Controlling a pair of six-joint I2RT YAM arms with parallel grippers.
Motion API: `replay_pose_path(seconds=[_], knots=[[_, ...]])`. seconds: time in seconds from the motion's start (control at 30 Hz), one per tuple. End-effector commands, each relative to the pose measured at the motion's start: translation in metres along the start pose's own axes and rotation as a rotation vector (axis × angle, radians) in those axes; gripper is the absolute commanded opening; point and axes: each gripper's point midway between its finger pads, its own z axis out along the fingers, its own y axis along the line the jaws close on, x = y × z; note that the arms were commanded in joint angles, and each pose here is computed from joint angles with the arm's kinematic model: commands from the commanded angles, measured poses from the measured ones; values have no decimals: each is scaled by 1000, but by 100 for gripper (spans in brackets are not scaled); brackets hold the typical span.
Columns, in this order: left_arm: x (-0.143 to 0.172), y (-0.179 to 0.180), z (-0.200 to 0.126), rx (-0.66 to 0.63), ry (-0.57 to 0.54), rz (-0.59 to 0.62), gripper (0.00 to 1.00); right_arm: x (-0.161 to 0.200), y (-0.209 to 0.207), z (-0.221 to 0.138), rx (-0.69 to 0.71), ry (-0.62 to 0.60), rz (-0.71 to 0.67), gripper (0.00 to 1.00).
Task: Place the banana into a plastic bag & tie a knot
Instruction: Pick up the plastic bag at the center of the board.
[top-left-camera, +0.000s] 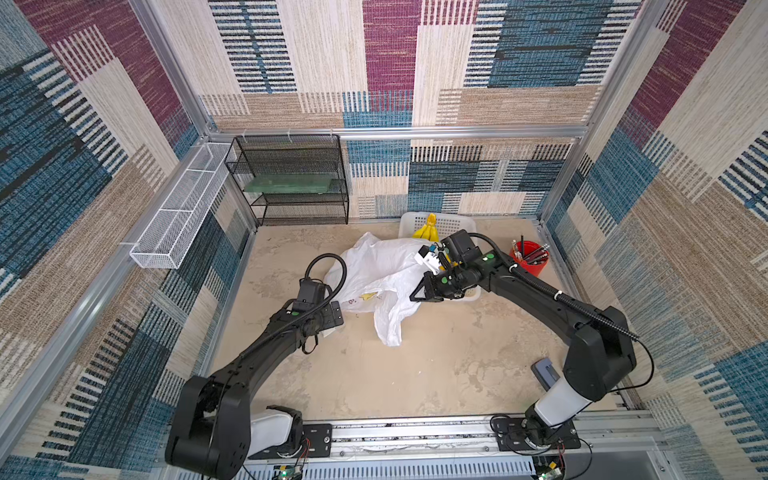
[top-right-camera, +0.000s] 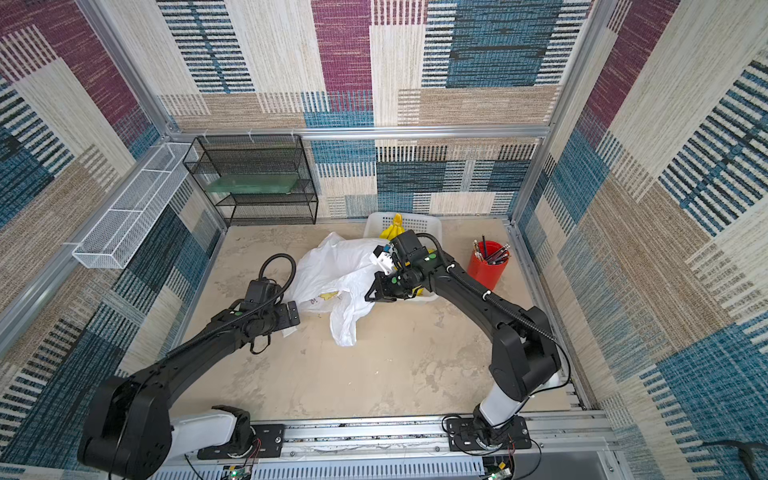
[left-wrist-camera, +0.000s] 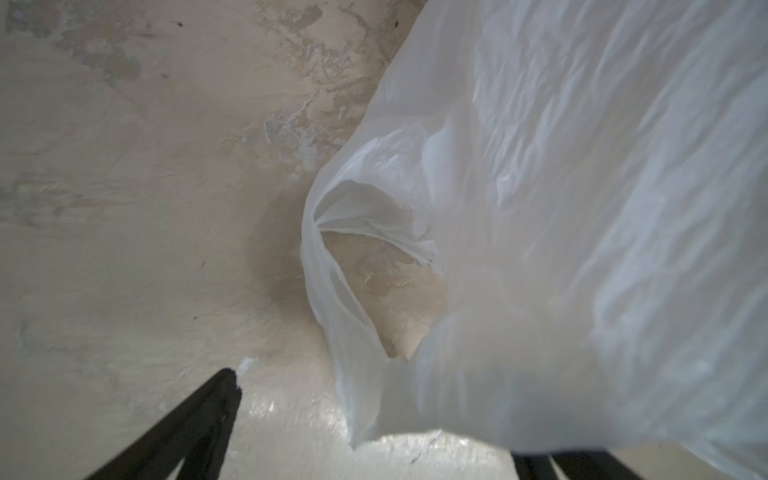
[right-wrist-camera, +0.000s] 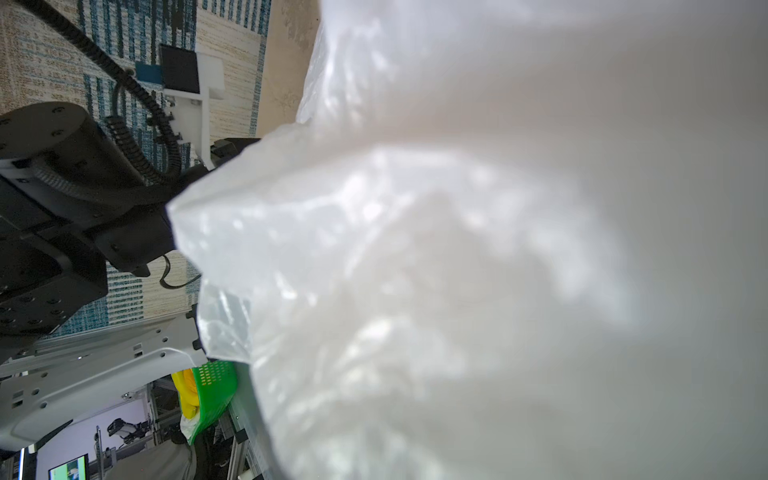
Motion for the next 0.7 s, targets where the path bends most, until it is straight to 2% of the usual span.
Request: replay_pose_path(seconds=[0.0, 0.23, 0.37, 0.43, 0.47, 0.5, 0.6, 0.67], knots=[[-12, -10, 2, 18, -40, 17, 100, -3, 6, -7, -22, -5, 0, 0], [-6, -14, 0, 26, -109, 19, 100, -9, 4, -10, -32, -17, 13, 0], [3, -17, 15, 25, -66, 17, 92, -11, 3, -15, -51, -28, 34, 0], [1, -21, 18, 31, -81, 6, 81, -11, 3, -17, -57, -34, 42, 0], [-2, -21, 18, 24, -89, 0, 73, -11, 2, -18, -60, -34, 46, 0], [-5, -21, 19, 18, -95, 0, 58, -11, 1, -19, -62, -33, 51, 0], [-15, -21, 16, -3, -109, 18, 1, -12, -2, -22, -60, -39, 59, 0], [-23, -18, 2, -21, -125, -4, 0, -14, -3, -23, -48, -44, 50, 0]])
